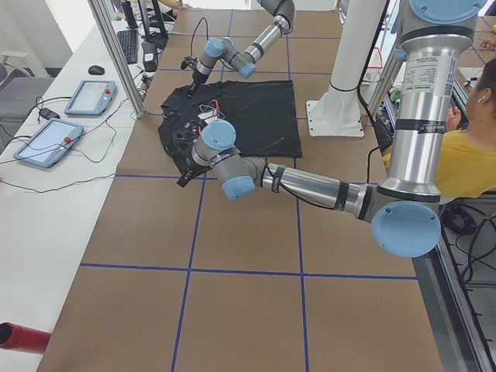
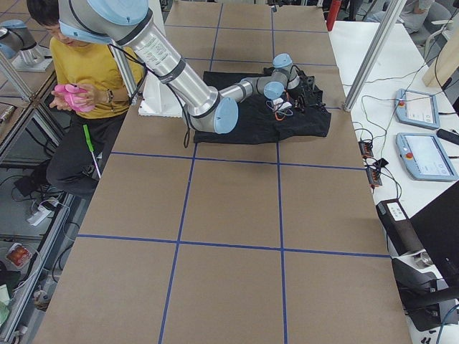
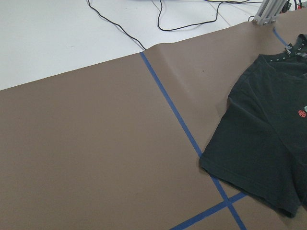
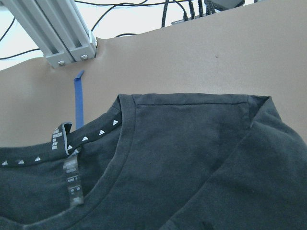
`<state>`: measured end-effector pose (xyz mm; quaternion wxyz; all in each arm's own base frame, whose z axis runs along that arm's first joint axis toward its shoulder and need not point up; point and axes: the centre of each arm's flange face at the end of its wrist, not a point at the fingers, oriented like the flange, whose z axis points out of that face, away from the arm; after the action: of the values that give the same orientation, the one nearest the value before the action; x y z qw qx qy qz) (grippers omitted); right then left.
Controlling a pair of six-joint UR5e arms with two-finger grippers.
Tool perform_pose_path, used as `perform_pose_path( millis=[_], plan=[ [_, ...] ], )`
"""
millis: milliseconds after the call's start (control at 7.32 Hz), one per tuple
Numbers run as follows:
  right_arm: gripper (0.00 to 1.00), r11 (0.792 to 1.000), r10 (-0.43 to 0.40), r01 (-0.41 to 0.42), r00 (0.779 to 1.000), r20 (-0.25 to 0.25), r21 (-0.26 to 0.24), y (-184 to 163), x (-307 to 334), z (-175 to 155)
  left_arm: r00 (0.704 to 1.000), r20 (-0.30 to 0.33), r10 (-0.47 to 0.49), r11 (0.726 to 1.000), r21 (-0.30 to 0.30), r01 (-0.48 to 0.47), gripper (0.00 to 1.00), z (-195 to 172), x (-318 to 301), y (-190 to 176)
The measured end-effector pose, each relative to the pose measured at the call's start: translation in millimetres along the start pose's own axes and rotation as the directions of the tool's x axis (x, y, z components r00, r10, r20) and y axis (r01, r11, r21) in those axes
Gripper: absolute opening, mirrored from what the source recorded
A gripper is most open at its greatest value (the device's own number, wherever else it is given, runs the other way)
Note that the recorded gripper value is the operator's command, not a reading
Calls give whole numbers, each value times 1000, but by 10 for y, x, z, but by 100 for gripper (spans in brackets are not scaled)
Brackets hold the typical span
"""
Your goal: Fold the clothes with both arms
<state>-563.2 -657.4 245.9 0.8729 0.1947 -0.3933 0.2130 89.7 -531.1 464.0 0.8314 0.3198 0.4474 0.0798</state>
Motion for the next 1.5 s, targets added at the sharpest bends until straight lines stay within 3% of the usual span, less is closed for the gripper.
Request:
perform_pose_path(
  millis=[273,547,1094,1504],
  plan=[
    [100,996,-27,28,1000,13,-84,-271,191,-83,997,39,-68,997,30,67,100,127,83,-94],
    [100,985,-87,90,996,27,-144,-468,866,-359,974,81,-214,973,103,205,100,483,370,-326],
    [100,928,-289,290,957,41,-234,-492,2901,-1499,917,75,-392,913,154,378,100,1743,824,-304],
    [100,890,-377,371,926,28,-266,-517,4105,-1916,889,134,-438,890,203,408,98,2449,1091,-1]
  ],
)
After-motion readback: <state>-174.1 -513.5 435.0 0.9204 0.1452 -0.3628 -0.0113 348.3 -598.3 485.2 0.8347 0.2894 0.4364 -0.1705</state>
